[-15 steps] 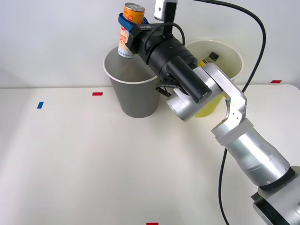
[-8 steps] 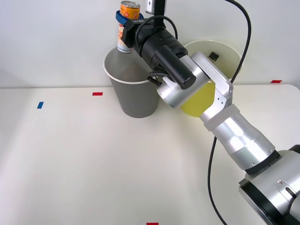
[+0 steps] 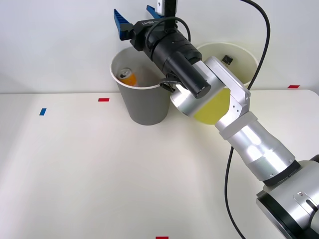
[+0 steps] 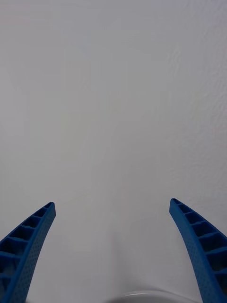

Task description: Put cans in the gray bin, plastic bottles in the light green bin

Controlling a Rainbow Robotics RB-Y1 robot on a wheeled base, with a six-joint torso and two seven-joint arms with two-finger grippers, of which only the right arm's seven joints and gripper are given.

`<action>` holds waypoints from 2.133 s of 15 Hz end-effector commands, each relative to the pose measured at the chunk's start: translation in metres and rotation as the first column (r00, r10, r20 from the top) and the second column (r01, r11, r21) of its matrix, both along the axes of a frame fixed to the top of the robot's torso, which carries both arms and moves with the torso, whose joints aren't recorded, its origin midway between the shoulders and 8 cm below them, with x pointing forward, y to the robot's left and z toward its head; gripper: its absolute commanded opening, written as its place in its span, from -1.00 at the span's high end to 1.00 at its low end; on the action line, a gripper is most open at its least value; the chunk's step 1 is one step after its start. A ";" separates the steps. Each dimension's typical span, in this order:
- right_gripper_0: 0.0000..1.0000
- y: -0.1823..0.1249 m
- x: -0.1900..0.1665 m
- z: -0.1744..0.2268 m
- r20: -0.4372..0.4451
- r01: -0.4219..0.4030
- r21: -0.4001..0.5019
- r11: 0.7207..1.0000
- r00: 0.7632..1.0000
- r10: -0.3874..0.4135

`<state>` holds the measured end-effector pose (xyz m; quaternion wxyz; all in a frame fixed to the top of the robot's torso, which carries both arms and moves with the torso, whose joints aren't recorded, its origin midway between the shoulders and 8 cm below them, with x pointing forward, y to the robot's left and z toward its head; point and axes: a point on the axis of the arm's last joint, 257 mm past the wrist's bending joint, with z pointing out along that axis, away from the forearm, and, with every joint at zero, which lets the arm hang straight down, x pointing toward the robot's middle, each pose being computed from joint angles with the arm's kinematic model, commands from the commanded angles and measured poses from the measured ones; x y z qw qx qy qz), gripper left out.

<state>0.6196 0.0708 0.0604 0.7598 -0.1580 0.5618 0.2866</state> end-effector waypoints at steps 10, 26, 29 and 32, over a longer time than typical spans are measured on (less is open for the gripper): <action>-1.00 -0.084 -0.075 -0.034 0.170 -0.086 0.093 0.992 0.983 0.070; -1.00 -0.252 -0.203 -0.191 -0.190 0.283 0.246 0.927 0.952 -0.240; -1.00 -0.271 -0.215 -0.214 -0.250 0.350 0.248 0.903 0.924 -0.289; -1.00 -0.286 -0.226 -0.233 -0.290 0.396 0.227 0.890 0.899 -0.327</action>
